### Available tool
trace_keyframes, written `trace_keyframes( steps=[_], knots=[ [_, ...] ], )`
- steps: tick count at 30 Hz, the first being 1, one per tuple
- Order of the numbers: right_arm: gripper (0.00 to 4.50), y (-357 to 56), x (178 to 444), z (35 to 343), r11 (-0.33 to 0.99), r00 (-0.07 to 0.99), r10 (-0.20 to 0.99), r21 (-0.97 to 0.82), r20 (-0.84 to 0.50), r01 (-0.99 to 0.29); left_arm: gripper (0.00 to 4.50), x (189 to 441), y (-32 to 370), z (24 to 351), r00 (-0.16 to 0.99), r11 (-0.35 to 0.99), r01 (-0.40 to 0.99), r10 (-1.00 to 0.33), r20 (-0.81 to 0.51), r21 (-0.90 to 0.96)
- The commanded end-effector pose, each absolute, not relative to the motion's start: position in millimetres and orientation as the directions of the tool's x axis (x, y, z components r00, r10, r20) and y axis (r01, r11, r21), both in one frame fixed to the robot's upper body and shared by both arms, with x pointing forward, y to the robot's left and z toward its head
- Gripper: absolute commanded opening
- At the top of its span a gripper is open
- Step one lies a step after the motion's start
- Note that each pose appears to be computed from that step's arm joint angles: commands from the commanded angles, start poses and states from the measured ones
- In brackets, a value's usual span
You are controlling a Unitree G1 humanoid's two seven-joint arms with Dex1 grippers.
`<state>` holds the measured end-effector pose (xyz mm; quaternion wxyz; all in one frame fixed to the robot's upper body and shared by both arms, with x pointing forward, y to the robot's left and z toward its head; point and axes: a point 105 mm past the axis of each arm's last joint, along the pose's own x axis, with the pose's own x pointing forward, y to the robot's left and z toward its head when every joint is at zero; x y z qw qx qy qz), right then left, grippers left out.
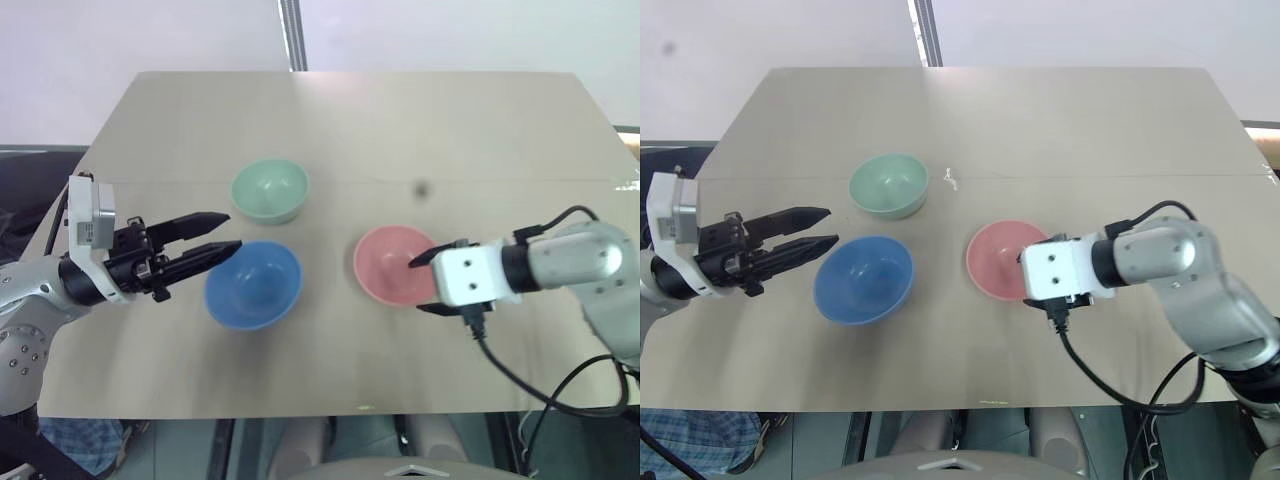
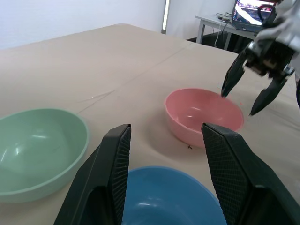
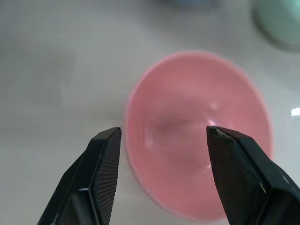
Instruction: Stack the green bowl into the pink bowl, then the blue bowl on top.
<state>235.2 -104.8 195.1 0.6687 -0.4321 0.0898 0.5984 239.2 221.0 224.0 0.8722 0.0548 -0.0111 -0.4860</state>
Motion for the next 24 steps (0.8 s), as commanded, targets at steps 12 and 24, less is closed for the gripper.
trace_keyframes(
  steps=[12, 24],
  knots=[
    [3.18, -234.1, 229.5, 243.6, 0.461, 0.452, 0.868, -0.002, -0.204, -0.887, 2.54, 237.3, 223.9, 225.7, 0.532, 0.522, 0.841, -0.846, -0.045, 0.142],
    [4.38, -230.5, 226.8, 241.6, 0.471, 0.459, 0.873, 0.035, -0.166, -0.882, 2.54, 240.3, 230.8, 223.3, 0.544, 0.531, 0.834, -0.837, -0.064, 0.149]
  ],
)
